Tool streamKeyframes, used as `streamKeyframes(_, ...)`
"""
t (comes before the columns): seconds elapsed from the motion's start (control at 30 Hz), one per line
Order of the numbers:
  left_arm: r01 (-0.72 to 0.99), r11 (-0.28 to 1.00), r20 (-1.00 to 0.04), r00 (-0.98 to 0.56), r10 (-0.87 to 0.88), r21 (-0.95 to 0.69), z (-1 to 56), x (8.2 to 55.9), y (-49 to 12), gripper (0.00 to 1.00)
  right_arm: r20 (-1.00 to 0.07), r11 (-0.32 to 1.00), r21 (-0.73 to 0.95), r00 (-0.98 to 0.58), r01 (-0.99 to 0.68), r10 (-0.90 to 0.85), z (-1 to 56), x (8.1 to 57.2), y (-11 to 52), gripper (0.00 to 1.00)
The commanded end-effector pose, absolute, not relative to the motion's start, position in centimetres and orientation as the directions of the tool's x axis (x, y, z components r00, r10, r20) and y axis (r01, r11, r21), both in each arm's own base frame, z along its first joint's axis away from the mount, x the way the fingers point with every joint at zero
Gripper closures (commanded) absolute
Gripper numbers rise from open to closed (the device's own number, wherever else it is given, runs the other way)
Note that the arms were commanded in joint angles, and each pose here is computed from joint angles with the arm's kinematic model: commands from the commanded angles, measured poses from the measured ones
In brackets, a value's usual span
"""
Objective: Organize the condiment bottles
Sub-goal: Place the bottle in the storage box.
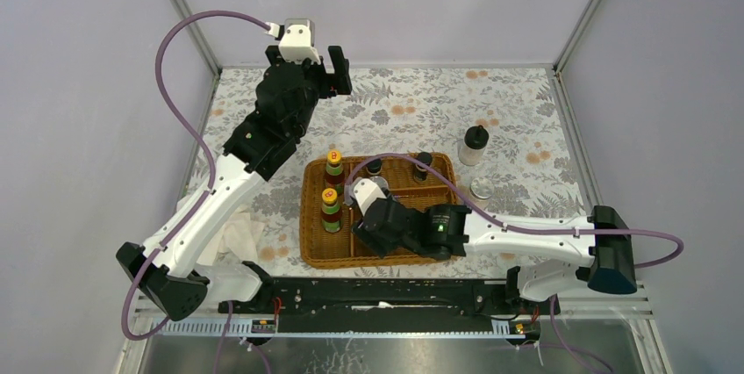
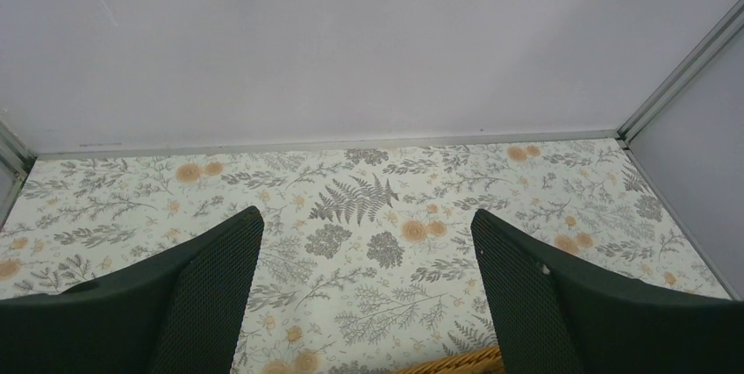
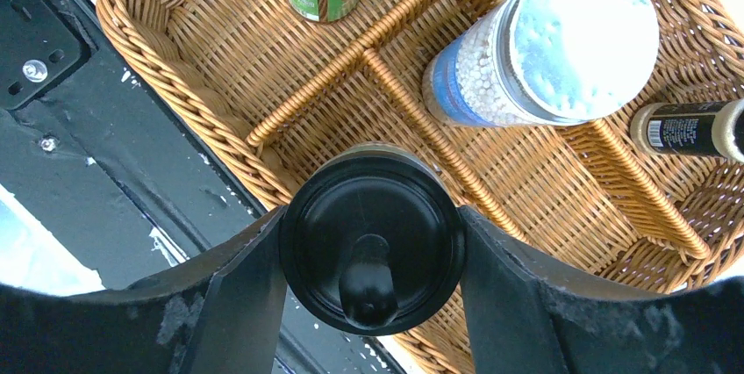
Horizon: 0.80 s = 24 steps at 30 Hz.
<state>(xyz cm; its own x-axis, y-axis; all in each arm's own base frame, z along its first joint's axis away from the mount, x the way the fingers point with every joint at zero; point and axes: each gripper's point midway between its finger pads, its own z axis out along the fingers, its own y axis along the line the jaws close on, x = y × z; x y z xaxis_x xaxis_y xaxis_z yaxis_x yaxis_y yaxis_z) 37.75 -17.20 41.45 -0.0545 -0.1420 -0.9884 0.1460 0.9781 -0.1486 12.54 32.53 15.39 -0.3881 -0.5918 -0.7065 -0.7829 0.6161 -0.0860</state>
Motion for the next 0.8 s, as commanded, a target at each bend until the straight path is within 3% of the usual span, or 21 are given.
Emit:
streamKeyframes(0.0,0.149,0.979,-0.990,-0.042,-0.134,-0.139,41.7,37.4,-16.6,0.07,-0.751,0.614,-0.072,-0.362,-0.786,-0.552,16.3,12.9,34.0,1.00)
streamKeyframes(0.77,0.154,0.978,-0.990,-0.048,-0.133,-0.139,41.4,37.3,-16.8,0.07,-0.737,0.617,0.008,-0.422,-0.787,-0.528,13.2,13.6,35.2,1.00)
